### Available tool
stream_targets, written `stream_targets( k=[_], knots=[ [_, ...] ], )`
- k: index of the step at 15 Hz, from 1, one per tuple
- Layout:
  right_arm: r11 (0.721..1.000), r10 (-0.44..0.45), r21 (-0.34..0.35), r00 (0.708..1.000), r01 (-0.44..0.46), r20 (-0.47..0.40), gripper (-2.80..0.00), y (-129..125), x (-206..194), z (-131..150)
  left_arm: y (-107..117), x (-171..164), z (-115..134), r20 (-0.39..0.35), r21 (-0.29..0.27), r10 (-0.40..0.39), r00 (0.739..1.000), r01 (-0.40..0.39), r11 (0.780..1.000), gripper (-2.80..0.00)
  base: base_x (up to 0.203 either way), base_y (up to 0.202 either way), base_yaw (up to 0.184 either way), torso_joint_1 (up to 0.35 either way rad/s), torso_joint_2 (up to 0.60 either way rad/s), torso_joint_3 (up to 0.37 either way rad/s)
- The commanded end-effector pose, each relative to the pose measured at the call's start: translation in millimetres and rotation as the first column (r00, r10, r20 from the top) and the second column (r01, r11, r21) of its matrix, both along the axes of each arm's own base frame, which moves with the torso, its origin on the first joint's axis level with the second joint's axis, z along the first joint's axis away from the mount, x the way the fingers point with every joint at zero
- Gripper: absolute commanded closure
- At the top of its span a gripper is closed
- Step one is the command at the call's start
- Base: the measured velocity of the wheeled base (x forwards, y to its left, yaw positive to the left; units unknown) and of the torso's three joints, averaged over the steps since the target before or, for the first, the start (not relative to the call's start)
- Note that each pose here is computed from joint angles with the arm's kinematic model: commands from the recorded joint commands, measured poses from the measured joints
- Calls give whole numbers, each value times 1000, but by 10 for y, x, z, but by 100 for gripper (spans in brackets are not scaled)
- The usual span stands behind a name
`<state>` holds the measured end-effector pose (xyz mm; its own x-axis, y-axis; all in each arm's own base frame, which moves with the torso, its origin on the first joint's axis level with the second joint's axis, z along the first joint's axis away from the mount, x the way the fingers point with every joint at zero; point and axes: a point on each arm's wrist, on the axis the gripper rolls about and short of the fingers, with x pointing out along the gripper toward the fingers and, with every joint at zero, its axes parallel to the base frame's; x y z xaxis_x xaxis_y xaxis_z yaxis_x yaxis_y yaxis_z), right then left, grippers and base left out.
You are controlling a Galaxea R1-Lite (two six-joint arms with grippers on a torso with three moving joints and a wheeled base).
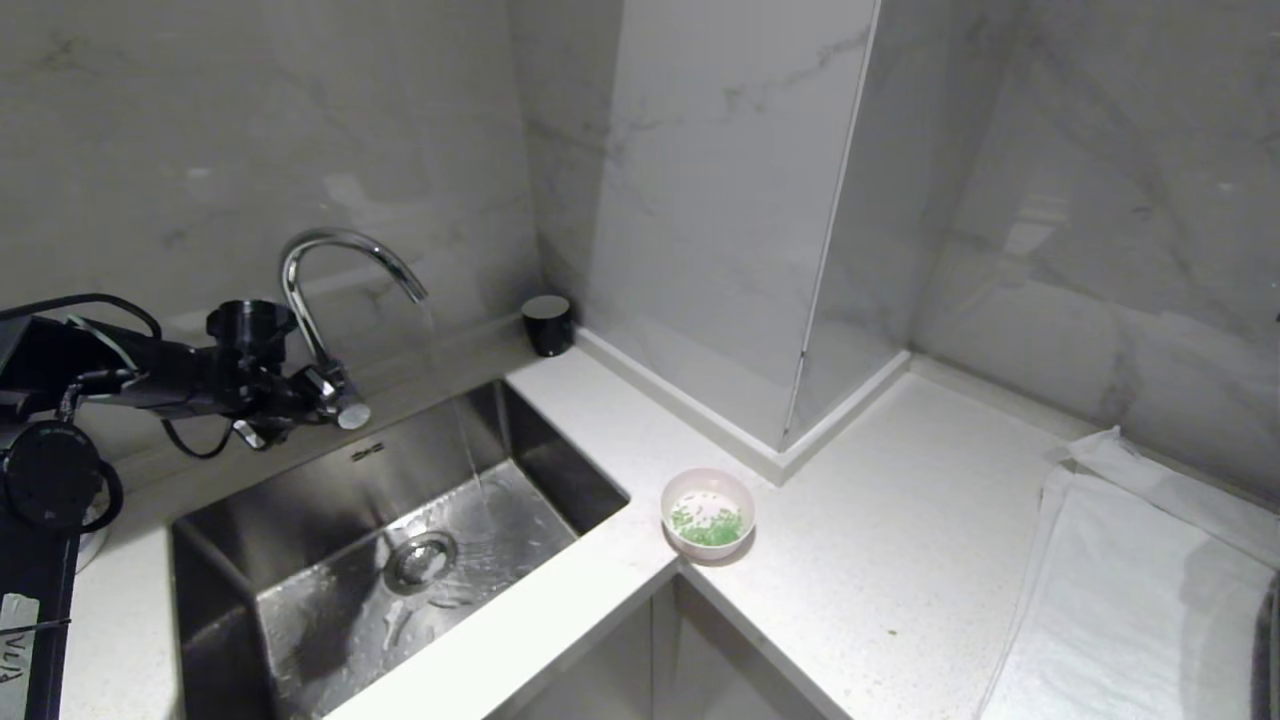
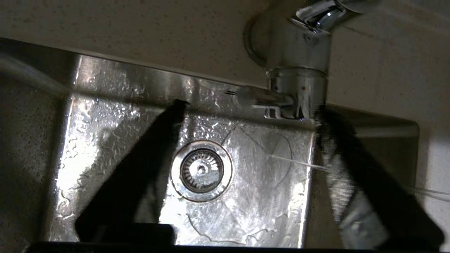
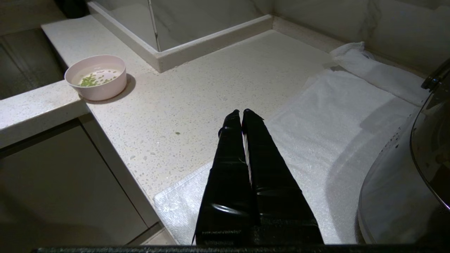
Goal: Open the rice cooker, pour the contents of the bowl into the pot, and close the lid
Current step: Turn off the tap
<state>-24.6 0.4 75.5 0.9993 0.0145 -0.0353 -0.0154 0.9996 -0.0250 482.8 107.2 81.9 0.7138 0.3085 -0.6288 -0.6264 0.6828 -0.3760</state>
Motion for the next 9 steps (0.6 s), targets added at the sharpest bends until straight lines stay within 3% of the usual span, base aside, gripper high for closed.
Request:
stream_targets(
  k=[1,9],
  knots=[
    [1000,-1,0,1000,1,-1,0,0,1,0,58,10,-61,-7,-4,15,1000,-15,1000,0,0,0,0,0,0,0],
    [1000,-1,0,1000,1,0,0,0,-1,-1,74,0,-84,-16,1,28,999,-28,1000,0,0,0,0,0,0,0]
  ],
)
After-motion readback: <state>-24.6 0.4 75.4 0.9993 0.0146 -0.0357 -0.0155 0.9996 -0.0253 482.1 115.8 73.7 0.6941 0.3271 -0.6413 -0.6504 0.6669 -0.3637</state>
